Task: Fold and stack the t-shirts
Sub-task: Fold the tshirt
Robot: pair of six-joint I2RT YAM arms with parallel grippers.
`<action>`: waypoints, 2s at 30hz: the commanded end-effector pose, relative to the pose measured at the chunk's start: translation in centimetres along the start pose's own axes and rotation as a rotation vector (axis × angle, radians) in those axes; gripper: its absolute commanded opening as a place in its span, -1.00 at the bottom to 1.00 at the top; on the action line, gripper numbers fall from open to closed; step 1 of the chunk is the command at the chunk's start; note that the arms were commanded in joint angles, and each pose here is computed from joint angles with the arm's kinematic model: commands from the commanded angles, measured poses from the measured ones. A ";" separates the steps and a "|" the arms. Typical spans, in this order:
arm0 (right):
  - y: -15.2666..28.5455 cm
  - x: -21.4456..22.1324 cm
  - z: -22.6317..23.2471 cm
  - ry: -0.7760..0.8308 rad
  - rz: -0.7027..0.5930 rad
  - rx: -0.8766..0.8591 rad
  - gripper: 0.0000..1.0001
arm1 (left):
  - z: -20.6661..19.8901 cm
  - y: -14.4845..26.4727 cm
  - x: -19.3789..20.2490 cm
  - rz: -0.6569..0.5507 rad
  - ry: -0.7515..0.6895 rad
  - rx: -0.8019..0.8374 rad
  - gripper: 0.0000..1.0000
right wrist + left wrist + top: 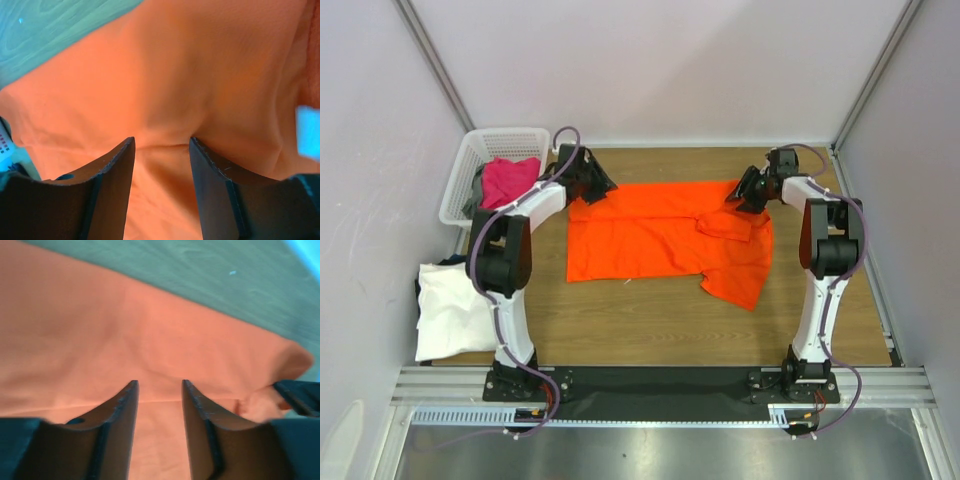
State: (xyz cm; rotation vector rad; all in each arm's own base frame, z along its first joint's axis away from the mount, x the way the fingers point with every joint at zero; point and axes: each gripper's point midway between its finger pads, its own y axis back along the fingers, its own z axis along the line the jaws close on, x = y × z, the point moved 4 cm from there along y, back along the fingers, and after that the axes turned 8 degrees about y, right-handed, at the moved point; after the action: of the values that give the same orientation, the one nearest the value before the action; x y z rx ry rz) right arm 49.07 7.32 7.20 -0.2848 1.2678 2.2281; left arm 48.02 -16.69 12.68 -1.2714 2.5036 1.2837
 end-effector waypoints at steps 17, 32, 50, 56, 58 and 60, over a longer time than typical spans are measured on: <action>-3.4 -4.4 -0.4 -0.040 -0.088 0.011 0.07 | 4.4 -7.0 -0.9 0.124 0.100 -0.095 -0.36; 3.9 -7.1 5.2 0.087 -0.155 -0.094 0.07 | -4.5 -1.4 -4.3 0.014 -0.127 0.168 -0.07; 4.3 2.5 3.7 0.079 0.001 0.011 0.06 | -19.4 -6.5 6.5 0.074 -0.003 0.608 0.26; 5.5 3.5 3.7 -0.044 -0.074 0.030 0.06 | -18.9 -9.1 7.7 0.103 0.184 0.616 0.26; 5.4 3.8 3.5 -0.056 -0.075 0.043 0.06 | -19.0 -9.8 8.5 0.116 0.211 0.608 0.28; 5.0 4.2 3.2 -0.060 -0.051 0.052 0.06 | -19.2 -10.2 9.0 0.135 0.249 0.606 0.28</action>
State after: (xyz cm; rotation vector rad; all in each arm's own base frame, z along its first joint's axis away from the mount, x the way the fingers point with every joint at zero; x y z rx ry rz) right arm 42.03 9.52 9.23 -0.1907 1.3143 2.1990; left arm 53.60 -37.53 9.79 -1.1046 2.8507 0.5798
